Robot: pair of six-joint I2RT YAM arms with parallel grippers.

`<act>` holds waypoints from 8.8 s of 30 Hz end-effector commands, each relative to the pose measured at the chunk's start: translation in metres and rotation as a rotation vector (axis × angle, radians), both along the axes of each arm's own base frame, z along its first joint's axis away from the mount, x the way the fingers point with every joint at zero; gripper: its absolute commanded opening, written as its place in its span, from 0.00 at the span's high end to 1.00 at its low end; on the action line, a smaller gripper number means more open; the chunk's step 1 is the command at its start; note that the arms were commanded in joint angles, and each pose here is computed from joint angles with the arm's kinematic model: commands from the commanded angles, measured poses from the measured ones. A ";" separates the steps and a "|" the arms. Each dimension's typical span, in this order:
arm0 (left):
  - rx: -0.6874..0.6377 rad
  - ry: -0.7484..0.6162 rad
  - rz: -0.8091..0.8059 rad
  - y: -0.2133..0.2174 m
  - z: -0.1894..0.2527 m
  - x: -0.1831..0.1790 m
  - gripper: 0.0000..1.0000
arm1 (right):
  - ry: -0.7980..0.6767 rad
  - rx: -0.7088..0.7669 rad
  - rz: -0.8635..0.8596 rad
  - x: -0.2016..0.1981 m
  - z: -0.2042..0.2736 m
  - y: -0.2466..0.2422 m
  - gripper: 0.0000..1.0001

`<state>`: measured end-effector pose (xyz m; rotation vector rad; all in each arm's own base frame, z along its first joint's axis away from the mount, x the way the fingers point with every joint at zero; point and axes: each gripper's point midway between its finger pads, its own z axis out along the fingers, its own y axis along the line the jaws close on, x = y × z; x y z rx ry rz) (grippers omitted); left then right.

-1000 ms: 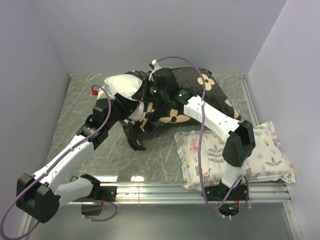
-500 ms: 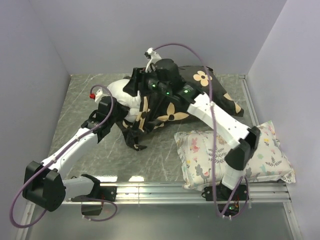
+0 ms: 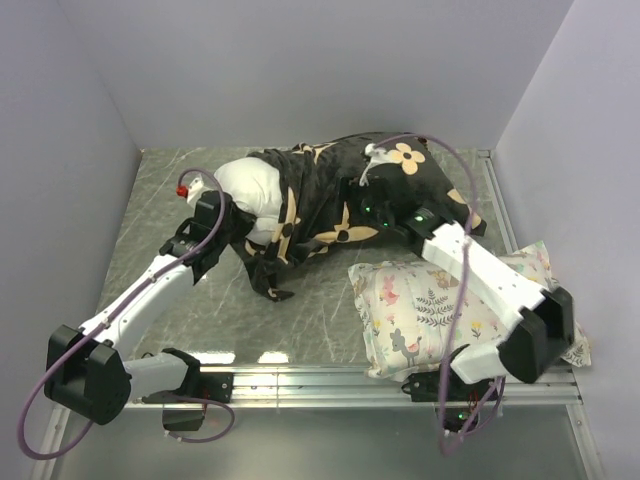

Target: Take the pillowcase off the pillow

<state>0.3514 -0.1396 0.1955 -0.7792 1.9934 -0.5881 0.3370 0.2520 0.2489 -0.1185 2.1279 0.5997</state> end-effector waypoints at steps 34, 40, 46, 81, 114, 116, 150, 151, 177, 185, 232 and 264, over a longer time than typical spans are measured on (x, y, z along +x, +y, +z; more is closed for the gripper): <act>-0.021 -0.126 0.078 0.064 0.071 0.017 1.00 | -0.002 -0.044 -0.230 0.055 -0.037 -0.082 0.73; -0.034 -0.119 0.068 0.061 0.062 0.014 1.00 | -0.073 -0.087 -0.140 0.036 -0.028 -0.048 0.30; -0.037 -0.110 0.064 0.060 0.060 0.014 1.00 | -0.055 -0.163 -0.129 0.037 -0.050 -0.026 0.24; -0.134 -0.120 0.239 0.170 0.054 -0.008 0.99 | -0.006 -0.012 -0.417 0.055 -0.018 -0.155 0.86; 0.021 0.170 -0.019 0.066 -0.053 -0.003 0.04 | -0.075 -0.292 0.005 0.086 -0.062 0.060 0.40; 0.005 0.212 -0.020 0.063 -0.072 -0.008 0.14 | -0.056 -0.274 -0.003 0.081 -0.062 0.059 0.66; 0.010 0.285 0.011 0.056 -0.122 -0.058 1.00 | -0.153 -0.528 -0.101 0.138 -0.031 0.094 0.72; 0.009 0.283 0.013 0.056 -0.121 -0.059 1.00 | -0.151 -0.527 -0.112 0.139 -0.029 0.088 0.86; 0.100 0.113 0.242 0.117 -0.025 -0.043 1.00 | -0.058 -0.242 -0.210 0.141 -0.003 -0.023 0.95; 0.135 0.082 0.234 0.121 0.006 -0.016 1.00 | -0.187 -0.215 -0.167 0.091 0.055 -0.023 0.22; 0.276 -0.110 0.134 0.124 0.143 0.014 0.53 | -0.338 -0.173 -0.173 0.047 0.168 0.007 1.00; -0.143 -0.032 -0.128 0.044 0.006 -0.052 0.01 | -0.115 -0.136 0.008 0.043 0.032 0.019 0.19</act>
